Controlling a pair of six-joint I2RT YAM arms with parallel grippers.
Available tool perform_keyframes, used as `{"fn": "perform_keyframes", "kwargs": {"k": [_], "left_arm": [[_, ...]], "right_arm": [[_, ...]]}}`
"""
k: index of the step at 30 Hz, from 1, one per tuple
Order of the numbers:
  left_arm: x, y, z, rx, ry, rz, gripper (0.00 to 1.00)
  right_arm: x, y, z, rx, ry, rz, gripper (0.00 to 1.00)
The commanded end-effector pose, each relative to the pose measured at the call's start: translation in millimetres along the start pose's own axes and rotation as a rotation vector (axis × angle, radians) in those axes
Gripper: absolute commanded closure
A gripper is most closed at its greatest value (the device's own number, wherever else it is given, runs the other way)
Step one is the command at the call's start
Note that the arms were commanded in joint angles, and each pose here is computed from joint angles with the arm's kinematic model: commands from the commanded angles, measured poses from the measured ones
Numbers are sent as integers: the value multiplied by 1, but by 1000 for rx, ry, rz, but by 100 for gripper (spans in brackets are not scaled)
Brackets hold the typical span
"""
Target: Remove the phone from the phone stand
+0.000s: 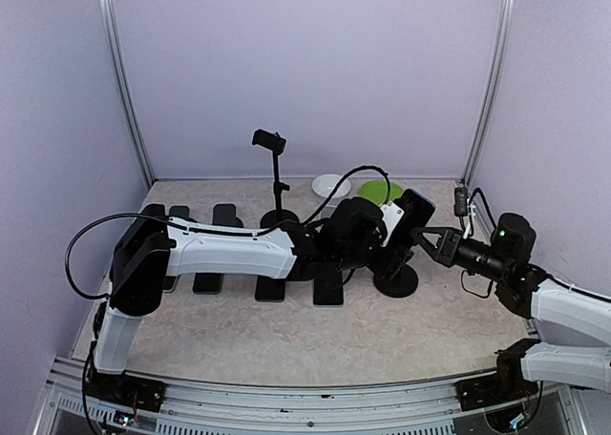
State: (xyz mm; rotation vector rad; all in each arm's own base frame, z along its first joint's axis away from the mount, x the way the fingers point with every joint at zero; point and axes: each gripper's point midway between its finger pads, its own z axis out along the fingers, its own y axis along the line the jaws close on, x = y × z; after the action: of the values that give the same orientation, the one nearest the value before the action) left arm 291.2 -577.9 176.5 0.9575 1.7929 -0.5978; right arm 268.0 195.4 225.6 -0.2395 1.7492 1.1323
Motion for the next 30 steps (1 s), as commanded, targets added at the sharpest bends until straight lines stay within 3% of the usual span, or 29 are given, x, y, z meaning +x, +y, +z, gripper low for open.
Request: {"fn": "perform_keyframes", "kwargs": {"k": [1, 4, 10, 24, 30], "left_arm": [[-17, 11, -9, -35, -77, -22, 33], [-17, 8, -11, -10, -82, -16, 37], [-16, 6, -10, 7, -79, -19, 43], [-16, 17, -11, 4, -80, -39, 53], [-18, 25, -14, 7, -91, -52, 59]], "right_arm": [[-16, 19, -1, -42, -30, -44, 69], [-14, 15, -4, -13, -20, -84, 54], [0, 12, 0, -36, 38, -85, 47], [21, 4, -2, -39, 75, -63, 62], [18, 1, -7, 11, 81, -96, 78]]}}
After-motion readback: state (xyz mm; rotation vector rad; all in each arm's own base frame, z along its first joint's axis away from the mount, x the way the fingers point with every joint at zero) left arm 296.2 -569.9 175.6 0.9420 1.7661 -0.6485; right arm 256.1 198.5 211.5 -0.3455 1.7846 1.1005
